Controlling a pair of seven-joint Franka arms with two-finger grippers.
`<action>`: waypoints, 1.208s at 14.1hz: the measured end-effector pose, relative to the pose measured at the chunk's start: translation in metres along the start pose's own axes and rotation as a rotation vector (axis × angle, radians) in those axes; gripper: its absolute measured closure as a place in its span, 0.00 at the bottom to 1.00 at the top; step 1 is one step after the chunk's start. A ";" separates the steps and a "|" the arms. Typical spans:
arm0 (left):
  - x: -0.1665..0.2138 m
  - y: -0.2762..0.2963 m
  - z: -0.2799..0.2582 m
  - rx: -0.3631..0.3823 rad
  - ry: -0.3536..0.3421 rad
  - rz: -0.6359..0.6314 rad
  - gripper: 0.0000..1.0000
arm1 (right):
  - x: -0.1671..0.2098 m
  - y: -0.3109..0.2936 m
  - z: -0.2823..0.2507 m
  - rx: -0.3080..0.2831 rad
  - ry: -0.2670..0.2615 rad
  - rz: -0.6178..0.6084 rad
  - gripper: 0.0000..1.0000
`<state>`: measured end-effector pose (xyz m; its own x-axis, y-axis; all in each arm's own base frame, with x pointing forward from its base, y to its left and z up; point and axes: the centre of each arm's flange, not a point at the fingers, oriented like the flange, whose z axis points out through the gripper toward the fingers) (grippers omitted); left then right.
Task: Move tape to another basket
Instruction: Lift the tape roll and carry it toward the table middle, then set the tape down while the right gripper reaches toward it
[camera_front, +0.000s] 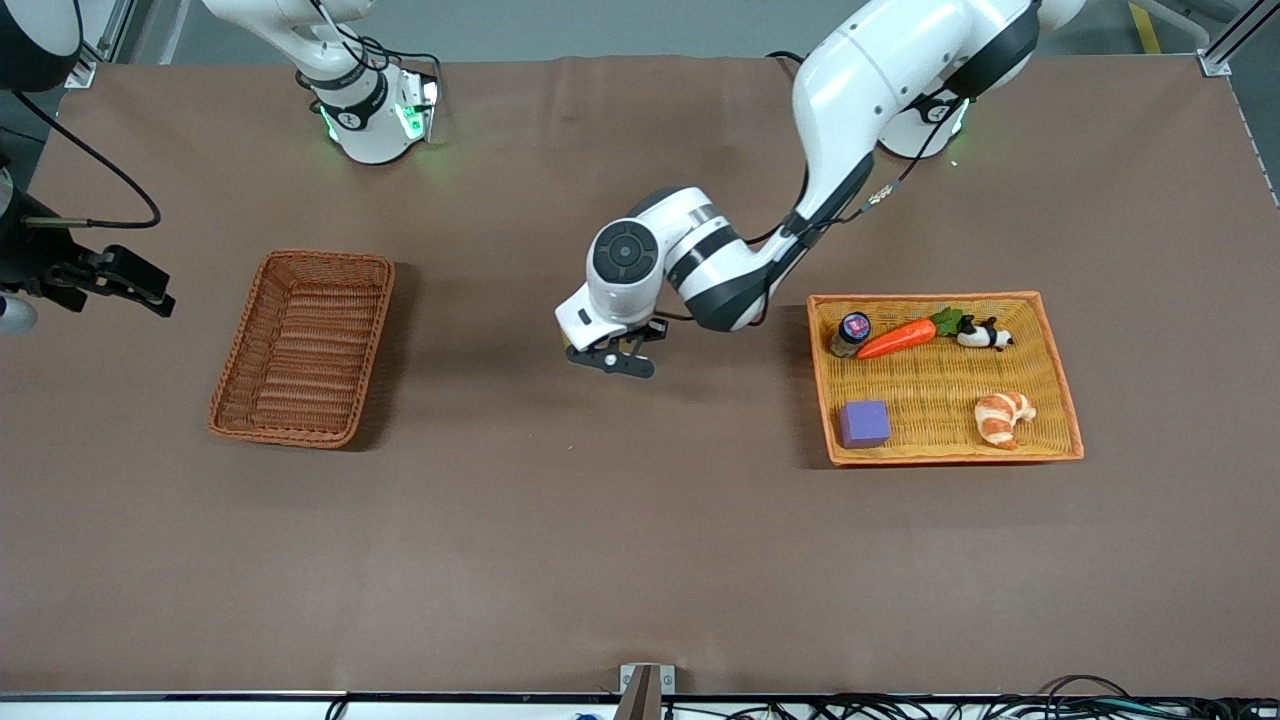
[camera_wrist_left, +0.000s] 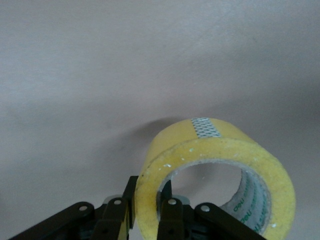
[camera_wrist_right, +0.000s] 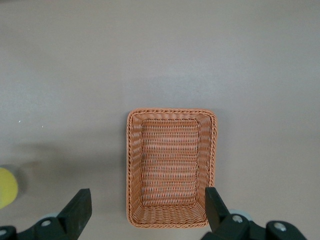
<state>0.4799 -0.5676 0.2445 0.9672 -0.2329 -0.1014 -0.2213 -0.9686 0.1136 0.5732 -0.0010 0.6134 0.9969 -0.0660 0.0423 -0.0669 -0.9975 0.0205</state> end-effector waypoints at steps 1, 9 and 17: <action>0.000 0.004 0.014 -0.010 0.003 0.003 0.79 | 0.000 -0.001 0.000 0.000 0.000 -0.003 0.00; 0.029 -0.013 -0.024 -0.036 0.056 -0.043 0.14 | 0.010 -0.019 0.016 0.004 -0.003 -0.030 0.00; 0.054 -0.160 -0.215 0.073 0.113 -0.099 0.00 | 0.014 -0.204 0.100 0.068 0.014 -0.104 0.00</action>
<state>0.5947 -0.4066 0.4329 0.9917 -0.1288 0.0035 -0.1289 -0.9910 0.0359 0.6047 0.1993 0.5101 0.9976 0.0378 0.0578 0.0403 -0.9983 -0.0423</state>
